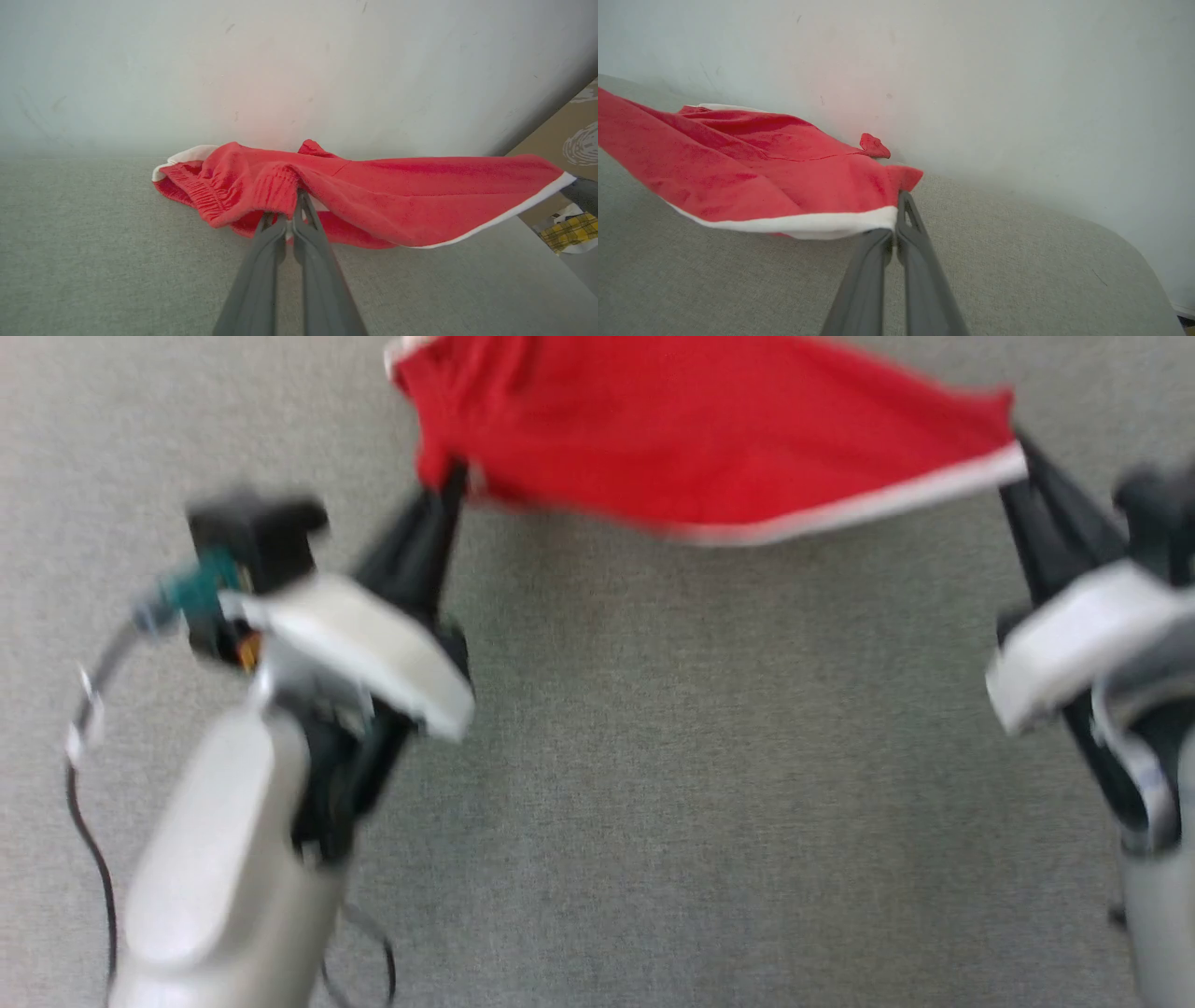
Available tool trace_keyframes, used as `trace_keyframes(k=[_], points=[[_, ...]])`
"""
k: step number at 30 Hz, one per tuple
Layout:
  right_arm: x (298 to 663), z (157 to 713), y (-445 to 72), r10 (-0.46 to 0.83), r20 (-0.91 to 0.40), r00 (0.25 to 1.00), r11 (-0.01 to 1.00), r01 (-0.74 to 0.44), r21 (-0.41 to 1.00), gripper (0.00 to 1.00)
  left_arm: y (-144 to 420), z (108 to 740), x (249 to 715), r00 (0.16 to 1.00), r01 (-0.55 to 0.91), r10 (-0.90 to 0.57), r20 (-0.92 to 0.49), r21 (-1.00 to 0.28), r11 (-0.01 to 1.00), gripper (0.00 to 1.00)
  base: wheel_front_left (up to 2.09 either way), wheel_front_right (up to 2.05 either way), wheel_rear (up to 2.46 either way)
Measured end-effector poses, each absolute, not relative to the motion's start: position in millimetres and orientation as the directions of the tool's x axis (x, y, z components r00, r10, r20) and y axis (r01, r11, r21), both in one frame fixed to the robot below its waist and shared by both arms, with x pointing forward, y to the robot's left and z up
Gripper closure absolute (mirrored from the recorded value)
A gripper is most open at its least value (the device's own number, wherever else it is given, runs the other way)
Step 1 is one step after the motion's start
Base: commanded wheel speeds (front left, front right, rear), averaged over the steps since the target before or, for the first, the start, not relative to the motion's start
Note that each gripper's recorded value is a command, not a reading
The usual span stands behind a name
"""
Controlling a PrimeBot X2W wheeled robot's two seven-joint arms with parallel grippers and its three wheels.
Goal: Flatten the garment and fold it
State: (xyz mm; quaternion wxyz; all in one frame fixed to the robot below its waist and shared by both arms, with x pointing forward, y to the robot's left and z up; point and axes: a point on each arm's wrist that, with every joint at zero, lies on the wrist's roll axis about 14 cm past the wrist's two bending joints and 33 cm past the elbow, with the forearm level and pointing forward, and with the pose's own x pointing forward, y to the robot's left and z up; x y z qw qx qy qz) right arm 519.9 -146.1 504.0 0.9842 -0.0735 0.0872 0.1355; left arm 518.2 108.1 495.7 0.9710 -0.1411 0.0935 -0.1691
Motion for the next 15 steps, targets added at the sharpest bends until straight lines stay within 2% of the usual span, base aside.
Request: trace_keyframes(k=[7, 15], points=[[456.9, 503.4, -168.2, 0.174, -0.228, 0.958, 0.981, -0.19, -0.047, 1.0, 98.7, 478.4, 444.4, 0.894, 0.294, -0.385, -0.229, -0.348, 0.89, 1.0, 0.0, 0.0, 0.0], [380.1, 474.8, -179.8, 0.128, -0.389, 0.912, 0.992, -0.118, 0.051, 1.0, 109.0, 446.3, 363.4, 0.833, 0.245, -0.386, -0.396, -0.361, 0.9, 1.0, 0.0, 0.0, 0.0]])
